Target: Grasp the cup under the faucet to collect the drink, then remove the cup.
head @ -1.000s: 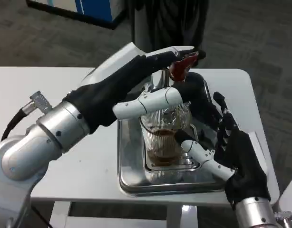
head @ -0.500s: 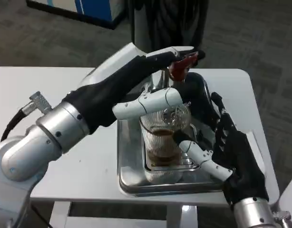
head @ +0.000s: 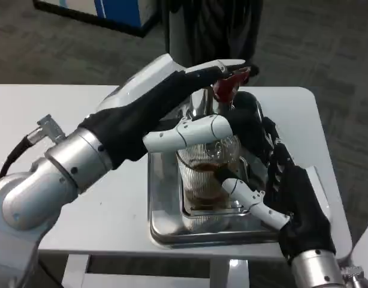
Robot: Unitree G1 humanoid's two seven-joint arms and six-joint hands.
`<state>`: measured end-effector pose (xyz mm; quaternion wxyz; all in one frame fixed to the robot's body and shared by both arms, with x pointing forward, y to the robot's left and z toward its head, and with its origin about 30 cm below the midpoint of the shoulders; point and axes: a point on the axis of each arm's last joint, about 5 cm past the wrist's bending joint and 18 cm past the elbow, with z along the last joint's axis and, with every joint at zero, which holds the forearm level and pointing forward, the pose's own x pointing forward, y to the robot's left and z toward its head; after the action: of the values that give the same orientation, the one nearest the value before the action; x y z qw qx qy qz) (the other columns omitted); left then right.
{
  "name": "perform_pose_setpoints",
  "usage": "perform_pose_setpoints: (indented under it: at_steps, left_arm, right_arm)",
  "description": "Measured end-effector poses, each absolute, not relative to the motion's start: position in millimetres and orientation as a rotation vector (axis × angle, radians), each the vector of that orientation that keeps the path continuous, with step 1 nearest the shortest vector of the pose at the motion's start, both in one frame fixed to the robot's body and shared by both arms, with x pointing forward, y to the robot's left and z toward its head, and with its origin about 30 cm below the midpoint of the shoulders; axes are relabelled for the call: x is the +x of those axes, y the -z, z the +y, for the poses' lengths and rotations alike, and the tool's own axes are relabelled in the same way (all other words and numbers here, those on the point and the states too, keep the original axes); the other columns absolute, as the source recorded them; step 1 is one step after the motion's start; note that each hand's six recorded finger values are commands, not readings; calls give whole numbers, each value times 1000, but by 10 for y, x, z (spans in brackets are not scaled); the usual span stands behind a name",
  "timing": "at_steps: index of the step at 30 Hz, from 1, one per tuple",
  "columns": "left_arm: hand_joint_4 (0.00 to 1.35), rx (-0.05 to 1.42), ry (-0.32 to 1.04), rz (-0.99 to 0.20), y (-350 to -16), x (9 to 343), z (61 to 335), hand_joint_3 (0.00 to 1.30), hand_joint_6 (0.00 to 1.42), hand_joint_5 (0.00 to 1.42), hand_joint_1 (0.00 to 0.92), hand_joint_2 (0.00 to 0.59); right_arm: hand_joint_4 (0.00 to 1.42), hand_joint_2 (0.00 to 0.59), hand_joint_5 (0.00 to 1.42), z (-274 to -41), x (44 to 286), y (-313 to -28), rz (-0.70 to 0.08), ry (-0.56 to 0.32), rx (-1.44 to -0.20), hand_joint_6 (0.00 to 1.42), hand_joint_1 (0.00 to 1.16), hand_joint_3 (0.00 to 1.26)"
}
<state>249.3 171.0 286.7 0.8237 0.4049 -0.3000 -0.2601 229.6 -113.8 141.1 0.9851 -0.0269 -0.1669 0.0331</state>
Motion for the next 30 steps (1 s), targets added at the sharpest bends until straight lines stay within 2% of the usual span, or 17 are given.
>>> perform_pose_setpoints:
  at_steps: [28,30]
  left_arm:
    - [211,869,551,-638,-2872,2488,1717,248,0,180,0,103]
    - [212,869,551,-638,-2872,2488,1717,249,0,180,0,103]
  right_arm:
    - [96,168,111,-1120,2297,-1398,-341,-62,-64,162,764,43]
    - [96,165,121,-1114,2299,-1388,-339,-62,-60,161,721,43]
